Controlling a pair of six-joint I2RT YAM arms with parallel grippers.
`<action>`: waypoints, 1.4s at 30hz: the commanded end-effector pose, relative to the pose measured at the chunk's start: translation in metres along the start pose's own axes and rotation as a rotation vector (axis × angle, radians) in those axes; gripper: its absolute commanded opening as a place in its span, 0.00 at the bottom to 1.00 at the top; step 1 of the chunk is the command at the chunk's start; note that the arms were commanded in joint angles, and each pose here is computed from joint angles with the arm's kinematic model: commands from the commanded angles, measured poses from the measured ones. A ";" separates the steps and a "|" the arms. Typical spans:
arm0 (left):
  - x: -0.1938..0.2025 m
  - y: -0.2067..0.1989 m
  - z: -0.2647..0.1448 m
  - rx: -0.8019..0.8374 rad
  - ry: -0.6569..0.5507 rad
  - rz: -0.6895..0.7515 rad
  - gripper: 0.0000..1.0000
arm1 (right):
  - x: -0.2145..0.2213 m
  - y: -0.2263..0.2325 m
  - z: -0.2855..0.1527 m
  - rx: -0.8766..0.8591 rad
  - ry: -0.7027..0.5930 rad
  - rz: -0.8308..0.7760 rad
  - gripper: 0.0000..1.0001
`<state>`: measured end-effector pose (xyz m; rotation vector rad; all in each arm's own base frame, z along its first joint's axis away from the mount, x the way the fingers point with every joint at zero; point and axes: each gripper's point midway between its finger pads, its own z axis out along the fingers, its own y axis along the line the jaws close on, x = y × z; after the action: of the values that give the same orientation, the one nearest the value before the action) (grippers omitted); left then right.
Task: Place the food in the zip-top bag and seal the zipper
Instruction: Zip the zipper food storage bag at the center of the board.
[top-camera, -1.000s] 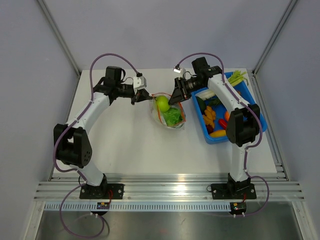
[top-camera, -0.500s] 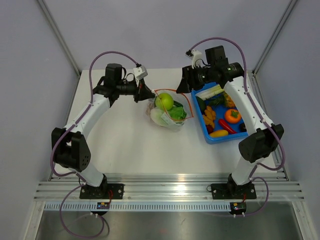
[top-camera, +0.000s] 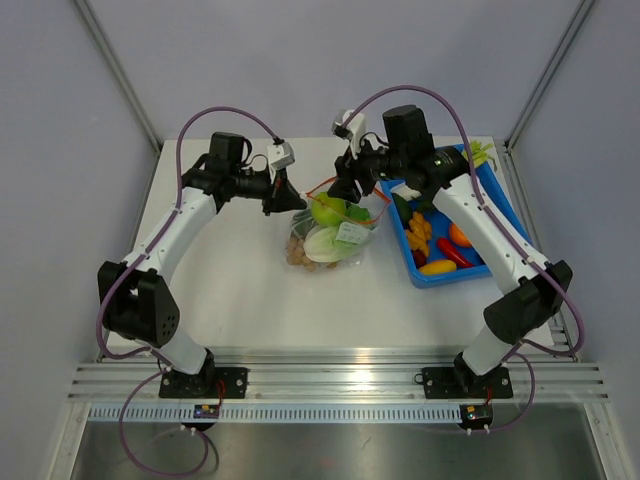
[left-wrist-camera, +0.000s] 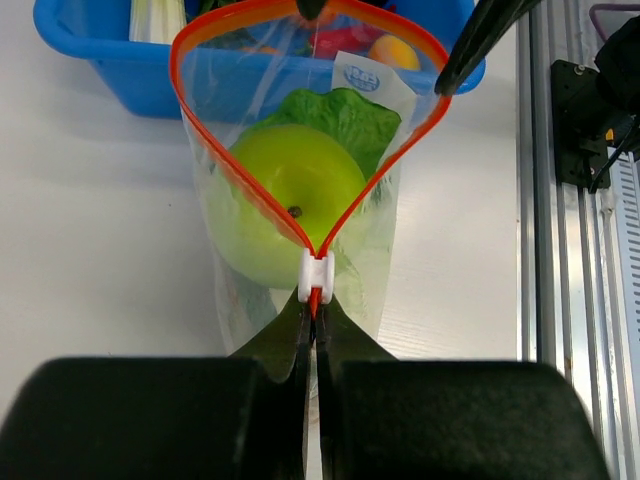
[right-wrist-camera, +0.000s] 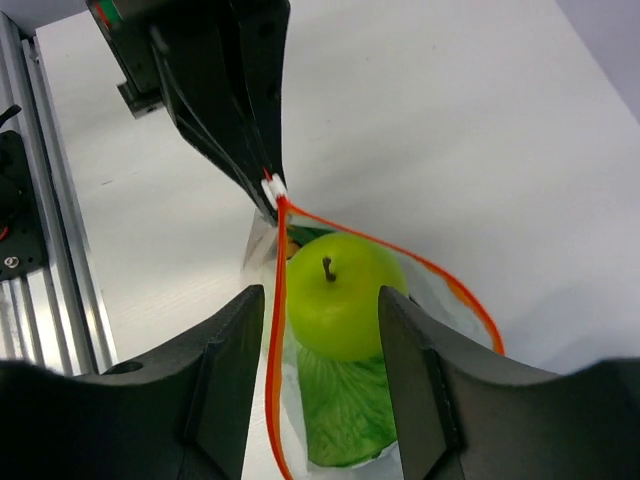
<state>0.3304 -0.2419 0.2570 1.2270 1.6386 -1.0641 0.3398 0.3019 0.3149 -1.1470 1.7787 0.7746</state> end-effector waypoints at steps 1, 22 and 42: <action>-0.027 -0.016 -0.008 0.037 -0.055 0.124 0.00 | -0.039 0.009 0.006 -0.055 -0.082 -0.198 0.56; -0.023 -0.021 -0.011 0.051 -0.053 0.171 0.00 | -0.026 0.037 0.043 -0.272 -0.150 -0.385 0.64; -0.021 -0.018 -0.014 0.051 -0.058 0.172 0.00 | -0.018 0.043 0.061 -0.376 -0.148 -0.292 0.41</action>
<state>0.3221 -0.2369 0.2553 1.3021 1.5784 -1.0459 0.3270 0.3685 0.2825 -1.5192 1.4235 0.9777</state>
